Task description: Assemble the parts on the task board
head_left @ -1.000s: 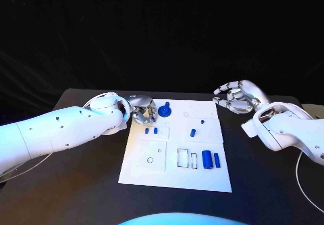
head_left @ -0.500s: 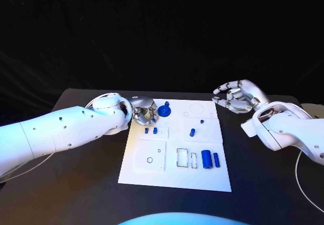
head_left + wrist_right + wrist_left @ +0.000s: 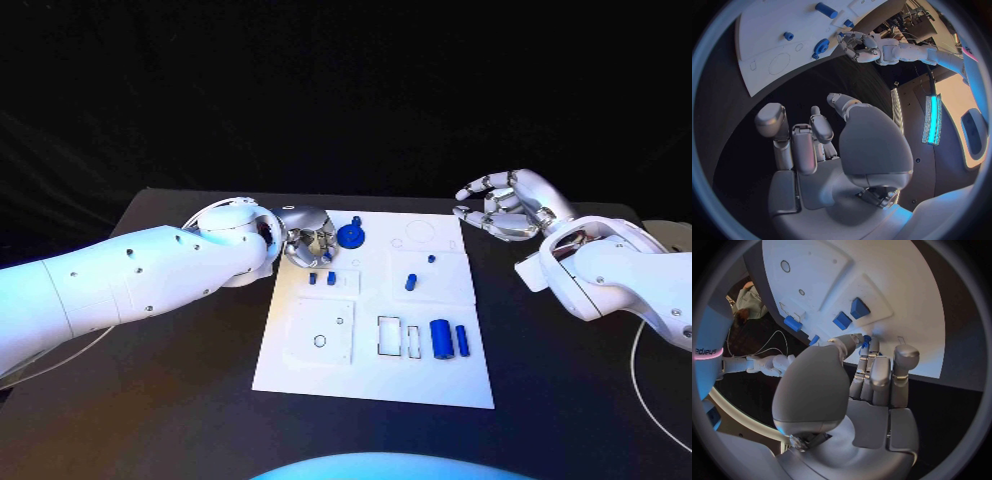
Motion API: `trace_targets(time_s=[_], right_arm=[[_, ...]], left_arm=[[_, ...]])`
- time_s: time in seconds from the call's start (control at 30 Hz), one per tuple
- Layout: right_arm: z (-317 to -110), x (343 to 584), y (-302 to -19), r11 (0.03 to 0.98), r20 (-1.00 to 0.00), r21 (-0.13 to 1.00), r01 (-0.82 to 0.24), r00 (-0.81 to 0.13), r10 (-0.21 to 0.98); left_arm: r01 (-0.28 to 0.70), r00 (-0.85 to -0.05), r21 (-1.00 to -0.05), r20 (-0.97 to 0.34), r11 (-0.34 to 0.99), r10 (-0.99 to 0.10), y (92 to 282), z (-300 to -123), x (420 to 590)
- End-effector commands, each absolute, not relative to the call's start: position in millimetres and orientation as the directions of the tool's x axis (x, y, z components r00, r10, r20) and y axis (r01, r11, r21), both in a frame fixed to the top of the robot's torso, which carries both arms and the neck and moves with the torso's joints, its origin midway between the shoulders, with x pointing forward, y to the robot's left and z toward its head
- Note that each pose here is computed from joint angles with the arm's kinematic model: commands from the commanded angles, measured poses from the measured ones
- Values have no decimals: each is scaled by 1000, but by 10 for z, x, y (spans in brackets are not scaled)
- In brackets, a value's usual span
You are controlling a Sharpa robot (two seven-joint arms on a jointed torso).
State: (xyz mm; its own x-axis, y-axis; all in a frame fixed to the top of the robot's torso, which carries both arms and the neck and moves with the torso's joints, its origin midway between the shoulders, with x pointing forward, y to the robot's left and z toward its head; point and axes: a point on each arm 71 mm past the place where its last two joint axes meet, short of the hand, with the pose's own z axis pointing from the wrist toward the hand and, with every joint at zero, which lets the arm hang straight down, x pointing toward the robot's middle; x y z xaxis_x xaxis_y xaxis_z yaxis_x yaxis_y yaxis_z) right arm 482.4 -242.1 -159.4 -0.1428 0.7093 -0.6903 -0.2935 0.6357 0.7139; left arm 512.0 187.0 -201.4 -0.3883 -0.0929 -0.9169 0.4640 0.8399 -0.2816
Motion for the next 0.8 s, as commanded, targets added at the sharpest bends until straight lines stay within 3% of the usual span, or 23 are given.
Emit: trace_targets(time_s=[0.03, 0.8], right_arm=[[-1595, 4818, -2411, 634, -693, 711, -304, -149, 705], [-1619, 4827, -2421, 645, -700, 709, -287, -172, 693]], left_arm=[[462, -407, -277, -910, 842, -76, 1858, -2042, 5108], [444, -395, -284, -913, 850, -99, 1894, -2028, 5113]])
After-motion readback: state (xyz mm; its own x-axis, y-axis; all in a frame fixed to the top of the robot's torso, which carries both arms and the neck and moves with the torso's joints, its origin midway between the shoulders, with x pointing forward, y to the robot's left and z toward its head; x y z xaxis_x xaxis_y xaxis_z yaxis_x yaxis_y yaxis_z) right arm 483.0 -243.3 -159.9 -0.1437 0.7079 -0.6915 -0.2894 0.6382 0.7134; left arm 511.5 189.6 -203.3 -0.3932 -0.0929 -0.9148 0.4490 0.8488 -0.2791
